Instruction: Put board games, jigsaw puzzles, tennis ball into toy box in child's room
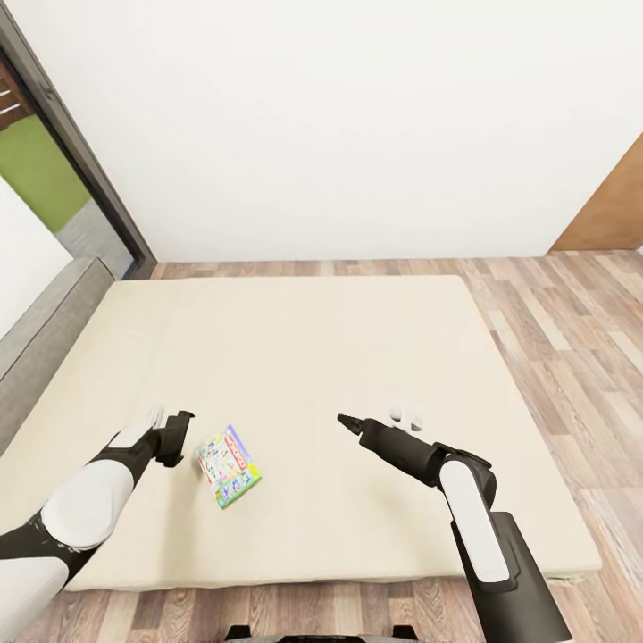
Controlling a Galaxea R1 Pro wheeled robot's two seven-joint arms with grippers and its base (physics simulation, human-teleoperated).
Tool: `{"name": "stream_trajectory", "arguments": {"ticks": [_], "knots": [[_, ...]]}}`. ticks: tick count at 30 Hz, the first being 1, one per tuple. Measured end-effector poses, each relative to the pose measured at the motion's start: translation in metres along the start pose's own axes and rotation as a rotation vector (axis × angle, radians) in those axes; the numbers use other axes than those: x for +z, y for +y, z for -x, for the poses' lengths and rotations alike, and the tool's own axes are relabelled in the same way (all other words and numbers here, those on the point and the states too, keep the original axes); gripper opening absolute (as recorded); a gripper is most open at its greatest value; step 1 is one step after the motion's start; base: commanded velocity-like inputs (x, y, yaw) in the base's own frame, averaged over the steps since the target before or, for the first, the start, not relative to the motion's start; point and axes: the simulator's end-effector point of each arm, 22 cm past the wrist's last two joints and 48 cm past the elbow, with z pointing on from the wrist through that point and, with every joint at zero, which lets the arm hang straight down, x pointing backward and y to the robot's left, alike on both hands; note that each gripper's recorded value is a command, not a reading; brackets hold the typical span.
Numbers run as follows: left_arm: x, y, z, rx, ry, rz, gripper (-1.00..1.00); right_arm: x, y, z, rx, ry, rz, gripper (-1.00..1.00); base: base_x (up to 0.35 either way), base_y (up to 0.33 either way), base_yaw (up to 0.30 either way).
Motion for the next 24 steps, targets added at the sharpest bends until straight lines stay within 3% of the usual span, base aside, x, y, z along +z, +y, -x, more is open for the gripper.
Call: {"name": "stream_trajectory", "arguments": {"ticks": [9,24], "knots": [[0.006,-0.008,-0.005,0.004,0.005,-0.042,1.0,0.004,-0.004,-0.005,0.011,0.011,-0.003,1.0,0.0,0.0,0.0],[0.017,0.003,-0.005,0.007,-0.003,-0.023,1.0,0.011,-0.013,-0.012,0.026,0.027,-0.013,1.0,0.0,0.0,0.0]]}}
